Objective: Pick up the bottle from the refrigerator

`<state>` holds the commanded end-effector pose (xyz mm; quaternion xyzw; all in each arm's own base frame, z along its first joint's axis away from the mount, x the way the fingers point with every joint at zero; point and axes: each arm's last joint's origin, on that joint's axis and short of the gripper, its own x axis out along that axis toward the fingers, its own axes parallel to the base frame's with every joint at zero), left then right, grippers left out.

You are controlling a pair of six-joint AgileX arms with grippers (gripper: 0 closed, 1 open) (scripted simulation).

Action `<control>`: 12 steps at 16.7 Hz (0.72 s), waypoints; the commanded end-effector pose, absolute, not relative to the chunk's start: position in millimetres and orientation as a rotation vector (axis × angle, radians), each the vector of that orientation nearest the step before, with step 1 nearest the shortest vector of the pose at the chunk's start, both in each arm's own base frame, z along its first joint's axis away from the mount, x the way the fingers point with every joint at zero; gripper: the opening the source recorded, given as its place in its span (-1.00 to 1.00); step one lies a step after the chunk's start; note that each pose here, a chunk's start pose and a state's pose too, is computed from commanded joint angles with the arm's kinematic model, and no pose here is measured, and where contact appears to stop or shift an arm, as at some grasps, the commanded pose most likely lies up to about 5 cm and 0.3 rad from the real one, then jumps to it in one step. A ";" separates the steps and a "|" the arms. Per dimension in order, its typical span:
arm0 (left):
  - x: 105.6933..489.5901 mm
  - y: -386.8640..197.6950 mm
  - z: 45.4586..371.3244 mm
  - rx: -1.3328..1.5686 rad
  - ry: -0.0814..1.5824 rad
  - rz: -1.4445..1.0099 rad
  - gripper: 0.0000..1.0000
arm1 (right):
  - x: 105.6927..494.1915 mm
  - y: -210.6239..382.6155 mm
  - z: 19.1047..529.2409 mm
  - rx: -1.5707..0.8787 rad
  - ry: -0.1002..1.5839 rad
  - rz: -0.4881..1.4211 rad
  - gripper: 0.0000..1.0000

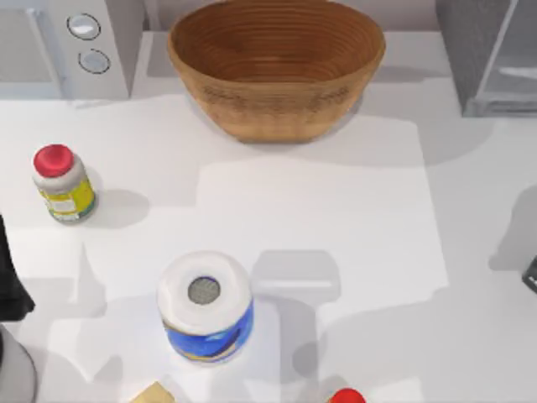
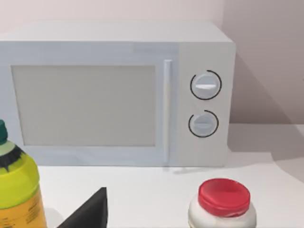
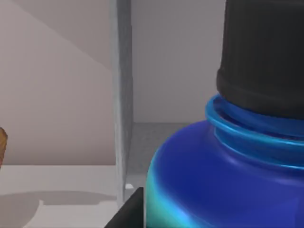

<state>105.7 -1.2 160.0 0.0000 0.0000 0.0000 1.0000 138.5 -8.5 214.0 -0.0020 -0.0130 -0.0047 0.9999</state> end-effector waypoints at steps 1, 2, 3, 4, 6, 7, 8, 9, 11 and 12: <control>105.7 -1.2 160.0 0.000 0.000 0.000 1.00 | 129.0 -6.7 205.1 -0.003 -0.026 -0.008 -1.00; 105.7 -1.2 160.0 0.000 0.000 0.000 1.00 | 121.6 -5.3 196.2 -0.002 -0.023 -0.007 -1.00; 105.7 -1.2 160.0 0.000 0.000 0.000 1.00 | 116.2 -4.2 187.7 -0.001 -0.020 -0.005 -1.00; 105.7 -1.2 160.0 0.000 0.000 0.000 1.00 | 112.3 -3.2 179.9 0.000 -0.016 -0.004 -1.00; 105.7 -1.2 160.0 0.000 0.000 0.000 1.00 | 107.7 -2.0 167.6 0.000 -0.006 -0.001 -1.00; 105.7 -1.2 160.0 0.000 0.000 0.000 1.00 | 106.6 -1.6 163.6 0.000 -0.003 -0.001 -1.00; 105.7 -1.2 160.0 0.000 0.000 0.000 1.00 | 105.9 -1.3 161.0 0.000 -0.001 0.000 -1.00; 105.7 -1.2 160.0 0.000 0.000 0.000 1.00 | 105.7 -1.2 160.0 0.000 0.000 0.000 -1.00; 105.7 -1.2 160.0 0.000 0.000 0.000 1.00 | 105.7 -1.2 160.0 0.000 0.000 0.000 -1.00; 105.7 -1.2 160.0 0.000 0.000 0.000 1.00 | 105.7 -1.2 160.0 0.000 0.000 0.000 -1.00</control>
